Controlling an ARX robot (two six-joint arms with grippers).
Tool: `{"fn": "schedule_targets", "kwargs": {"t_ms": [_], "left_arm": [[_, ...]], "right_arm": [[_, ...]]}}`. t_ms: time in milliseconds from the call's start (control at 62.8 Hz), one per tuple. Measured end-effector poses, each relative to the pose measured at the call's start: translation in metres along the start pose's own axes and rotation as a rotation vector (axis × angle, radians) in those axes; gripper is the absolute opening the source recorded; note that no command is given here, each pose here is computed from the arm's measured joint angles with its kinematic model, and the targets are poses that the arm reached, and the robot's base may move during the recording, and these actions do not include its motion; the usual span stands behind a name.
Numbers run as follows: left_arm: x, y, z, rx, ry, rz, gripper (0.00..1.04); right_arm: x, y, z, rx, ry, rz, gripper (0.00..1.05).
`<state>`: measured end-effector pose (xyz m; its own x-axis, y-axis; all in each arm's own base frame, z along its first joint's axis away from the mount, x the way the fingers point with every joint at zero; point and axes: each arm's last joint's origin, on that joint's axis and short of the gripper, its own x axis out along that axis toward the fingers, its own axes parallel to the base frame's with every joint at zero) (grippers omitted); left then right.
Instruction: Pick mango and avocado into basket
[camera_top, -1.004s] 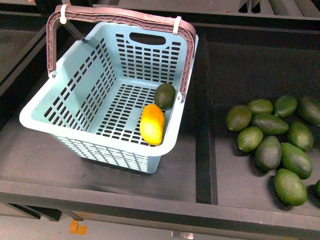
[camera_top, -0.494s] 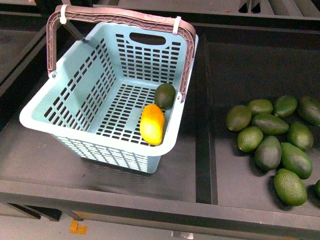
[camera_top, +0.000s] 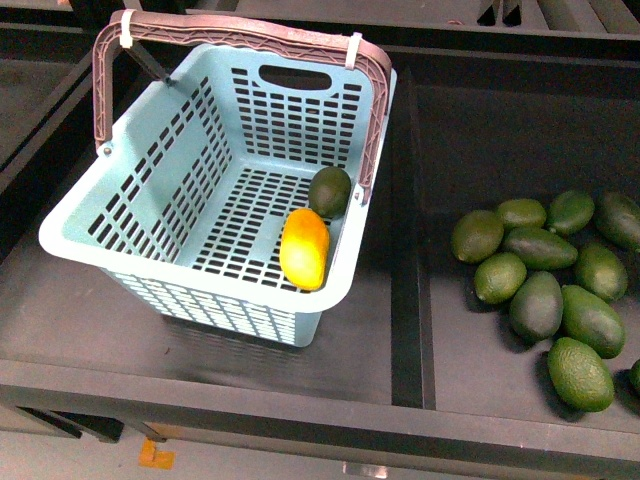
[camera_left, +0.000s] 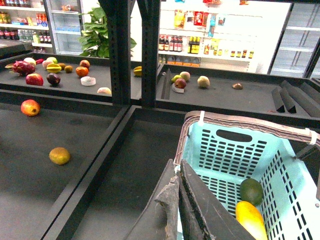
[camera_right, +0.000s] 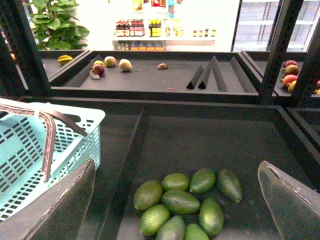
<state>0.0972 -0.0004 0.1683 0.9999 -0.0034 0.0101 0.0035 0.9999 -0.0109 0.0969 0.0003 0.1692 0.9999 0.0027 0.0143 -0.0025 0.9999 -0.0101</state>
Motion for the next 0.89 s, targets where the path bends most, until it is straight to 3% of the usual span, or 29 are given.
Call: {"fn": "schedule_targets", "kwargs": {"t_ms": [462,892], "left_arm": [[0.0000,0.0000,0.0000,-0.001,0.000,0.000,0.03],[0.0000,0.0000,0.0000,0.000,0.000,0.000,0.93]], "right_arm": [[0.0000,0.0000,0.0000,0.000,0.000,0.000,0.96],[0.0000,0.0000,0.0000,0.000,0.000,0.000,0.96]]}}
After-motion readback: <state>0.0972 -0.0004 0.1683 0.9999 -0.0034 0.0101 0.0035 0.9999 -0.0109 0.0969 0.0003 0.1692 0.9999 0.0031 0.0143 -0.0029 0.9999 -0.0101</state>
